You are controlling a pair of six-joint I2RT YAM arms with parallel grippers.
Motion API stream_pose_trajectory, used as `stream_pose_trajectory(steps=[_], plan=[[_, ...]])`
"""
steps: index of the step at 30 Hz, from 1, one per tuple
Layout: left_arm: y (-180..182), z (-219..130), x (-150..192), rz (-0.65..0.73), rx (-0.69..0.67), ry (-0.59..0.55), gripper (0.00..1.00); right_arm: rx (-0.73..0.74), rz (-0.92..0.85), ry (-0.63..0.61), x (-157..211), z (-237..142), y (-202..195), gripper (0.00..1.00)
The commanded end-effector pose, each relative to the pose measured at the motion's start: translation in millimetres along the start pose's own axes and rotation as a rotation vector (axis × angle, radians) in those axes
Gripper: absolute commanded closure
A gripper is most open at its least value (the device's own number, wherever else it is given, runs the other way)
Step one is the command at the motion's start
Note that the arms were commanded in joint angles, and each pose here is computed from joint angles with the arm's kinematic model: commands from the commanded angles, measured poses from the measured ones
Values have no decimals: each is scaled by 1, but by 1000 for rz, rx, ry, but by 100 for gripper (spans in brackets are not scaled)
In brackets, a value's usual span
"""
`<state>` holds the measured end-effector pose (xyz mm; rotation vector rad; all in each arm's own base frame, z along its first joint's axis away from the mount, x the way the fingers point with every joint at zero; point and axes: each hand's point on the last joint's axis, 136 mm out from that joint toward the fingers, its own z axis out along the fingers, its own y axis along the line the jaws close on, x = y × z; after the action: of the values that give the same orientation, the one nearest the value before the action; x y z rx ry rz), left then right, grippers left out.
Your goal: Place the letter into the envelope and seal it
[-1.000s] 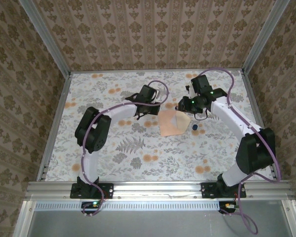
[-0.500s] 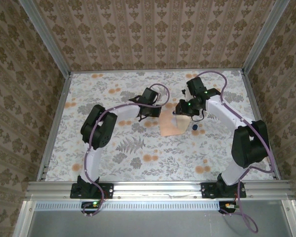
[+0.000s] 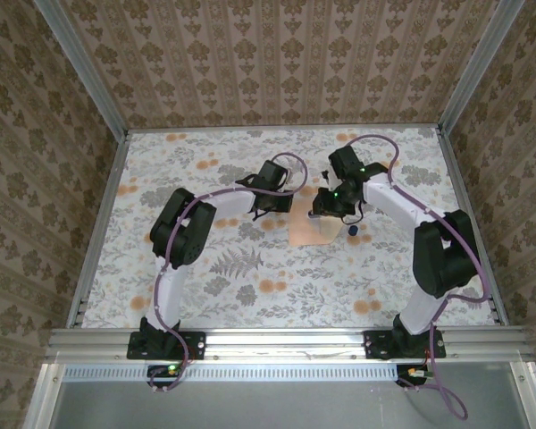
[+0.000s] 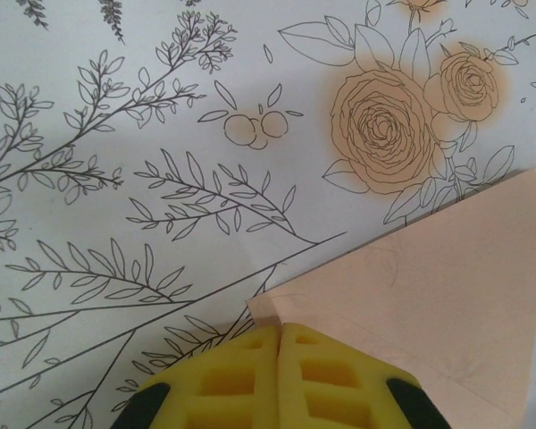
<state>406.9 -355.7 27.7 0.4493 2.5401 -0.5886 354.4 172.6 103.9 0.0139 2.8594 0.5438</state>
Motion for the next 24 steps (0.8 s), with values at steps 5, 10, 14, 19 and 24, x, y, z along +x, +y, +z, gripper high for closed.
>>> stream_pose_trajectory(steps=[5,10,14,19,24], plan=[[5,6,13,-28,-8,42,100,41,19,98,21,15,-10,90],[3,3,12,-33,-4,38,100,47,17,129,24,22,-10,90],[3,2,11,-35,0,34,100,62,13,146,25,28,-13,91],[1,0,11,-34,10,31,100,87,15,153,21,34,-17,91],[-2,-1,11,-33,20,29,100,116,13,149,15,36,-20,92]])
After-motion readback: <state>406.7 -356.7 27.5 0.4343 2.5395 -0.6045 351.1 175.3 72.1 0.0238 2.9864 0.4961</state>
